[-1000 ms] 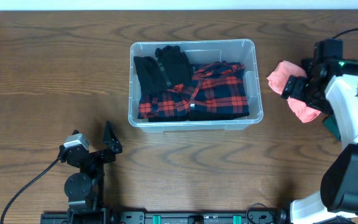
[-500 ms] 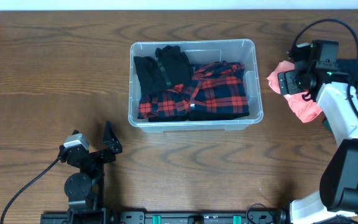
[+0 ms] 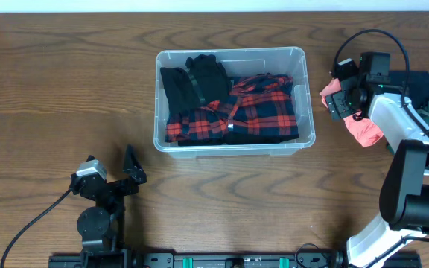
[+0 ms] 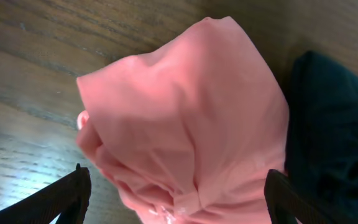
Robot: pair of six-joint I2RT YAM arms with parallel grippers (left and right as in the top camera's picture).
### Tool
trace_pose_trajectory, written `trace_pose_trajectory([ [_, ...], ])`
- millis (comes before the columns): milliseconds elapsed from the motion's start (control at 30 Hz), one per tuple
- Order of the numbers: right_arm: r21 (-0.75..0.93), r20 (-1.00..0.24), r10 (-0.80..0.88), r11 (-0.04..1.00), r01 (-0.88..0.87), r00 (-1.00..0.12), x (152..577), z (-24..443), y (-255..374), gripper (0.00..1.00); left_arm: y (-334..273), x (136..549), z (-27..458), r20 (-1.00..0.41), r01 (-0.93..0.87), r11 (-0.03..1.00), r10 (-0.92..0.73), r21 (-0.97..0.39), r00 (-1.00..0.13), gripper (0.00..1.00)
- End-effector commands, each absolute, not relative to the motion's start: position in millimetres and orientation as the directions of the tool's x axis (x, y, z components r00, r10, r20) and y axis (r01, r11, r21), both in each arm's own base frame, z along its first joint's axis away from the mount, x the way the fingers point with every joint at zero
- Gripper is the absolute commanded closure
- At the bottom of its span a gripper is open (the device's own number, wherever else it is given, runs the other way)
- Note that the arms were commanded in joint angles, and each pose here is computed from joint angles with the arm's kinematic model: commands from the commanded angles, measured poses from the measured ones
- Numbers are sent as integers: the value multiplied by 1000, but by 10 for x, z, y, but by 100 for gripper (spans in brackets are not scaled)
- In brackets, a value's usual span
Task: Pack container
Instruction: 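Grasp the pink shirt on the right pile with the right gripper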
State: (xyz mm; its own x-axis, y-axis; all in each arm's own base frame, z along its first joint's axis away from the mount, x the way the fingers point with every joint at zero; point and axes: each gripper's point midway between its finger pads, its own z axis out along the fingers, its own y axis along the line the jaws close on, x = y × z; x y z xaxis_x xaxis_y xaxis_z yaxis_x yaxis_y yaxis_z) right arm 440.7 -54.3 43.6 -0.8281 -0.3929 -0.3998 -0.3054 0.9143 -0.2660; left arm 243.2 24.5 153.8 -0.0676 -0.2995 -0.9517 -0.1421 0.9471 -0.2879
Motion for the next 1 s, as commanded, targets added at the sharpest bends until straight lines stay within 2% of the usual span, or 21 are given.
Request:
trace_pose_trajectory([
  [0,-295,-360,-453,885,-361,-816,4411,306,-463,14,255,2424,1356,-947,-163,946,-300,-280,-116,2],
  [300,-274,-295,-453,884,-380,-841,4366,-70,-349,19,255,2424,1356,-947,-163,946,-300,-280,-116,2],
  [400,-298,-297,-422,893,-336,-857,4386,-59,-415,25,255,2424,1356,-947,-163,946,-300,-280,-116,2],
  [500,-342,-296,-384,898,-279,-874,4405,-28,-520,41,255,2424,1356,-947,-163,946,-300,-280,-116,2],
  [733,-358,-304,-354,903,-238,-884,4421,-1,-564,95,255,2424,1356,-947,-163,946,-300,-280,-116,2],
  [767,-360,-310,-342,906,-223,-887,4428,16,-569,99,255,2424,1356,-947,-163,946,-300,-280,-116,2],
  [967,-386,-370,-369,896,-220,-853,4535,332,-468,99,255,2424,1356,-947,-163,946,-300,-280,-116,2],
])
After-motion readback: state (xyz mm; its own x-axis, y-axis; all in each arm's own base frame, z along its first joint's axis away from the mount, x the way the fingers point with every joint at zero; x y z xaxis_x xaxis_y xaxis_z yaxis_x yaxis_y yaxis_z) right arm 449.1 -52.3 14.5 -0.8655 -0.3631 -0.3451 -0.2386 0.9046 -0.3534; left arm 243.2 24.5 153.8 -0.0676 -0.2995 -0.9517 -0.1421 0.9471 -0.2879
